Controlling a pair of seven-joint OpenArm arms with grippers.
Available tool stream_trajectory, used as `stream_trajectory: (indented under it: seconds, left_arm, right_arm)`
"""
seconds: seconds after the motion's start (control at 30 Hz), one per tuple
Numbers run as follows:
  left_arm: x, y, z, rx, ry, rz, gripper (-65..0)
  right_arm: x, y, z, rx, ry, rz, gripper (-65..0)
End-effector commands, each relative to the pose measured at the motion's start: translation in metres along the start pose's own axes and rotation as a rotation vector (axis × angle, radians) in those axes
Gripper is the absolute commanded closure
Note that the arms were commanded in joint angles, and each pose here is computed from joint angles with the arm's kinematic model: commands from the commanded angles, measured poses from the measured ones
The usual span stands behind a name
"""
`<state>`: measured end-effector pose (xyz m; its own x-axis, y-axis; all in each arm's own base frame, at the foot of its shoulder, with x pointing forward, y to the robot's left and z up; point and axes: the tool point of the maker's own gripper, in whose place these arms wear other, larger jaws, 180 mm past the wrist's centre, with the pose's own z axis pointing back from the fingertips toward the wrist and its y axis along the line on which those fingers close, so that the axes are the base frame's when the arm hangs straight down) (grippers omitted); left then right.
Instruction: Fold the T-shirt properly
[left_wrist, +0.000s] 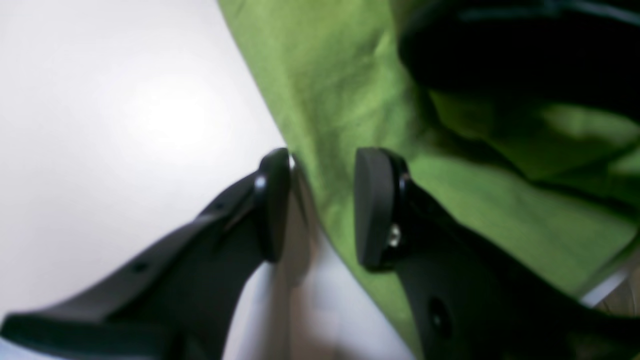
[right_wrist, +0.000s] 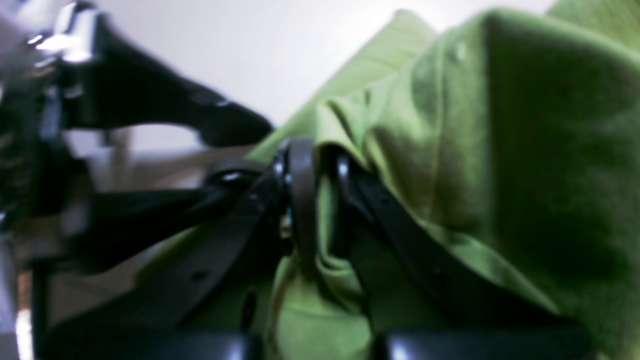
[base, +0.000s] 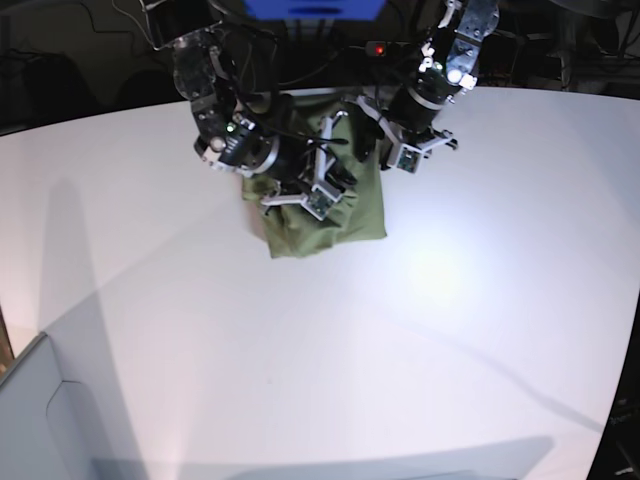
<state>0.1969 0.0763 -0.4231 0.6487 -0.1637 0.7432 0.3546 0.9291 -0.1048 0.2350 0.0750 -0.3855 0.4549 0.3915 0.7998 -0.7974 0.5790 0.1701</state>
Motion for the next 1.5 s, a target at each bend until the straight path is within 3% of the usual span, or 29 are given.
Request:
stream_trajectory:
  seconds: [0.0,0.1,0.17,0.23,0.37,0.43,0.5,0.67,0.87,1.07,1.17,1.33,1.47]
  left_arm:
    - [-0.009,-0.002,0.004,-0.003,0.032,0.007,-20.8]
    - [-0.011,-0.002,0.005,-0.003,0.036,0.009,-20.8]
    - [-0.011,-0.002,0.005,-0.003,0.036,0.009,-20.8]
    - [-0.011,-0.002,0.005,-0.003,0.037,0.009,-20.8]
    - [-0.011,-0.002,0.005,-0.002,0.036,0.008,-20.8]
    - [-0.011,-0.001,0.006,-0.002,0.036,0.007,-20.8]
    - [-0.011,-0.001,0.006,-0.002,0.037,0.006,-20.8]
    - [-0.013,-0.002,0.009,-0.002,0.04,0.004,-20.9]
    - [-0.018,-0.003,0.012,-0.003,0.05,0.008,-20.8]
    - [0.009,-0.011,0.022,-0.015,-0.023,0.002,-20.8]
    - [0.02,-0.003,0.03,0.012,-0.055,0.008,-20.8]
    - [0.031,0.007,0.034,0.039,-0.083,0.006,-20.8]
    - [0.034,0.022,0.042,0.084,-0.095,0.012,-20.8]
  right_arm:
    - [0.015,0.001,0.0,0.004,-0.054,-0.012,-0.1]
    - [0.014,0.001,-0.001,0.007,-0.052,-0.012,-0.3]
    - [0.014,0.003,-0.001,0.013,-0.052,-0.008,-4.2]
    - [0.016,0.013,-0.004,0.039,-0.048,0.01,-12.0]
    - [0.024,0.029,-0.005,0.076,-0.067,0.043,-35.8]
    - [0.031,0.031,-0.001,0.073,-0.09,0.049,-42.4]
    - [0.036,0.031,0.004,0.065,-0.107,0.054,-43.9]
    - [0.052,0.008,0.03,-0.028,-0.172,0.052,-43.8]
    - [0.067,-0.038,0.078,-0.211,-0.248,0.037,-43.8]
    - [0.06,-0.066,0.1,-0.317,-0.247,0.001,-41.9]
    - [0.048,-0.067,0.092,-0.303,-0.218,-0.024,-30.0]
    - [0.025,-0.069,0.076,-0.277,-0.163,-0.078,0.0]
    - [0.02,-0.068,0.063,-0.255,-0.149,-0.11,-0.2]
